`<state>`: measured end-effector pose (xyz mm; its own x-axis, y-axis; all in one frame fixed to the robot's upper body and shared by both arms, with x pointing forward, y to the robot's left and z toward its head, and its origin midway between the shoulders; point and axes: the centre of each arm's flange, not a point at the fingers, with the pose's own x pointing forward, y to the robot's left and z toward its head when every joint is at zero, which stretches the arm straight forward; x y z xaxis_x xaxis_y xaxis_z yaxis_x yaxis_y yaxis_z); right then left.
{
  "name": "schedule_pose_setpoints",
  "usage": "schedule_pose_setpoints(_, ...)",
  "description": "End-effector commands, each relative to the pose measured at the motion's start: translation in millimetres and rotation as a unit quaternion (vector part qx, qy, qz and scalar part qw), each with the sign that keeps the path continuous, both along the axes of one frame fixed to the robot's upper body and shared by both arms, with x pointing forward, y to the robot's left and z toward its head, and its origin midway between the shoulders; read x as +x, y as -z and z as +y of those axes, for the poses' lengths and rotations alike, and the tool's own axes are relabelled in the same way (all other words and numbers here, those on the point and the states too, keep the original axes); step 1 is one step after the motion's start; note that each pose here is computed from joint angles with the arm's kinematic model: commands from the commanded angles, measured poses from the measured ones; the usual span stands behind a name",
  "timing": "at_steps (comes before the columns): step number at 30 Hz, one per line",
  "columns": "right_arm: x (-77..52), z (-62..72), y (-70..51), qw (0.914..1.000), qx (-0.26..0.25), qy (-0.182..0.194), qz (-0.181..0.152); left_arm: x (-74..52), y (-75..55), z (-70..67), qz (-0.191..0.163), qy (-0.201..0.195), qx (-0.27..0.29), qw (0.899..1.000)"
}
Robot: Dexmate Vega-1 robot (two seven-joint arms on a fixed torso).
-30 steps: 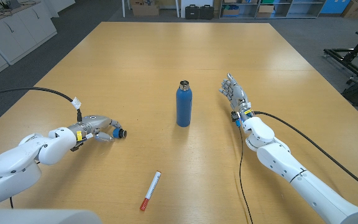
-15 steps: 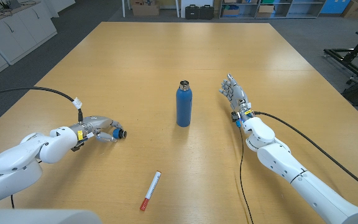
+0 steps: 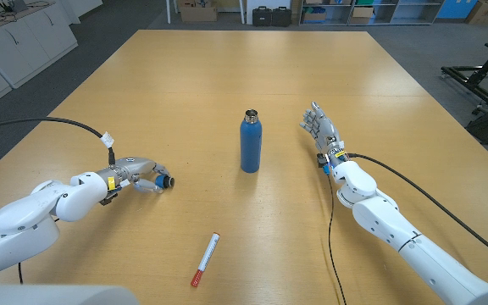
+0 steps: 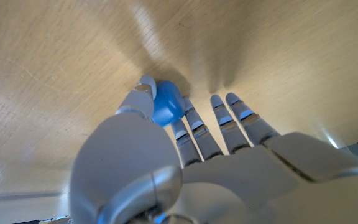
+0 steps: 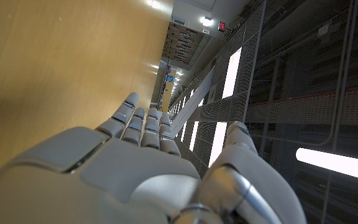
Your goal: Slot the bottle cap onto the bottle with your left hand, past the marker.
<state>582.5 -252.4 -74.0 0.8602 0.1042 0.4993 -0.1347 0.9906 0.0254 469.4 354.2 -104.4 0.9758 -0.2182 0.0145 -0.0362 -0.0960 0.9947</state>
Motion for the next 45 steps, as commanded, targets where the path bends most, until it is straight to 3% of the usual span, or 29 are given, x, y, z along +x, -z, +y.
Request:
schedule_pose_setpoints(1, -0.5, -0.2, 2.0, 1.0000, 0.002, 0.000, 0.000, -1.1, 1.1, 0.4, -0.004, -0.006, -0.004, 1.000)
schedule_pose_setpoints(12, -1.4, -0.3, 2.3, 1.0000, 0.006, -0.001, -0.005, -12.8, -13.7, -4.3, -0.049, -0.012, 0.025, 0.998)
schedule_pose_setpoints(23, -3.4, -3.2, 4.8, 0.9999, 0.011, 0.000, -0.008, -26.8, -38.9, -12.1, -0.107, -0.010, 0.051, 0.993)
schedule_pose_setpoints(35, -5.0, -8.3, 10.2, 0.9998, 0.016, 0.000, -0.009, -43.9, -75.2, -27.5, -0.166, -0.008, 0.096, 0.981)
schedule_pose_setpoints(45, -7.6, -13.3, 12.9, 0.9997, 0.021, 0.002, -0.012, -50.5, -92.8, -38.8, -0.211, -0.008, 0.132, 0.969)
